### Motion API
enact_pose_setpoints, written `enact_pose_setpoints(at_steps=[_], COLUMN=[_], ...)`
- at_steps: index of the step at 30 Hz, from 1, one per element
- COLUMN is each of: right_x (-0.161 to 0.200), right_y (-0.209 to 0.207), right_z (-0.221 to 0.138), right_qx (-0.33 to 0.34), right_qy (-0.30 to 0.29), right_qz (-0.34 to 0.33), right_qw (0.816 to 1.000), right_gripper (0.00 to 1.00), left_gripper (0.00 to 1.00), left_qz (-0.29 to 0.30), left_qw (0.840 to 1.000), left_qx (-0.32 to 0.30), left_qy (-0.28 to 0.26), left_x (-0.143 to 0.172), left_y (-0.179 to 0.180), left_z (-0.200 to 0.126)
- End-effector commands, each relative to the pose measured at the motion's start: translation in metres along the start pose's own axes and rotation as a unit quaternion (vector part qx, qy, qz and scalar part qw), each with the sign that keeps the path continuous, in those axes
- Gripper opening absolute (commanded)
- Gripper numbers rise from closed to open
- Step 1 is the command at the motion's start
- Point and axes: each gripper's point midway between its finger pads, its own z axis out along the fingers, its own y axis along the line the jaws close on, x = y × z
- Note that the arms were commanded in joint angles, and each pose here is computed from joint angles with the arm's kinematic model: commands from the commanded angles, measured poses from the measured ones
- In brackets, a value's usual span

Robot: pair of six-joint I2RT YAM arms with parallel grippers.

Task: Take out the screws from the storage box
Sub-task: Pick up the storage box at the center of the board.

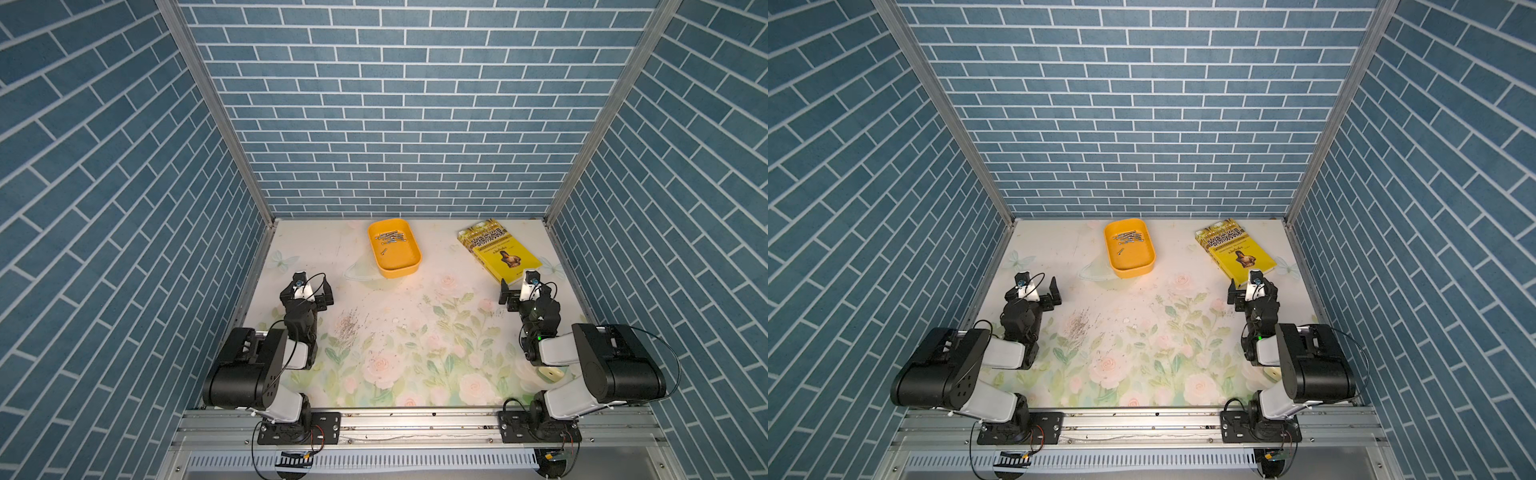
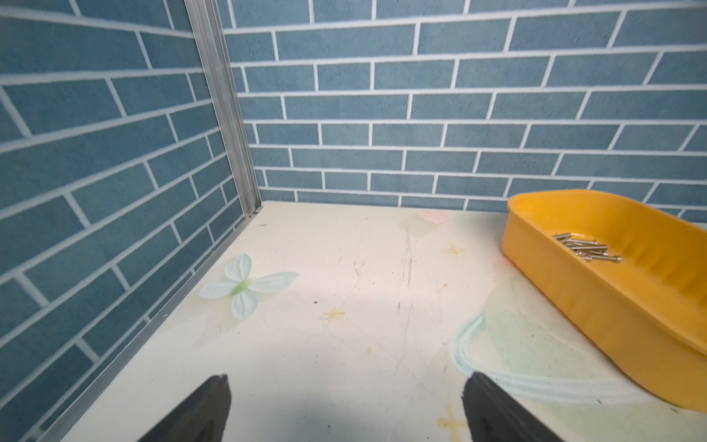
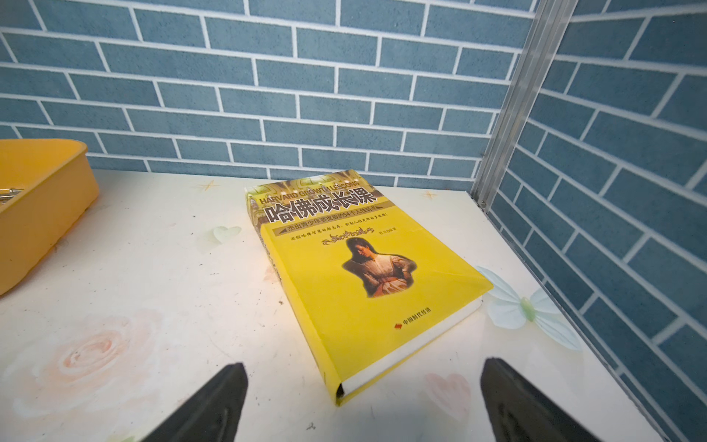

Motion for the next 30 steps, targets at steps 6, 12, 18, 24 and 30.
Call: enact_pose_setpoints(at_steps=[6,12,18,24,30], right_x=[-0.077,-0.126,-0.155,-0.184,-0.230], right_y=[-0.009,0.025,0.093,0.166,0.160], right_z=[-0.025,-0.059,-0.045,-0.017,-0.001], right_qx=[0.019,-0.080,-0.182,-0.275,-0.214], right_qy=[-0.055,-0.143,-0.139,-0.039,-0.029], right_qz=[0.020,0.023,-0.023,-0.045,0.060], right_qw=[0.998,0.986,0.973,0.959,0.975], right_gripper=[1.00,1.00,1.00,1.00,1.00], left_gripper=[1.00,1.00,1.00,1.00,1.00], left_qz=[-0.006,-0.067,-0.175,-0.204,-0.203], left_qw=[0.992,0.995,0.975,0.967,0.967], left_qx=[-0.079,0.028,0.097,0.089,-0.014], left_qy=[0.097,0.064,0.091,0.121,0.153], left_x=[-0.034,-0.100,-0.147,-0.126,-0.119], left_y=[0.000,-0.037,-0.059,-0.067,-0.038], left_z=[0.028,0.002,-0.026,-0.027,-0.027])
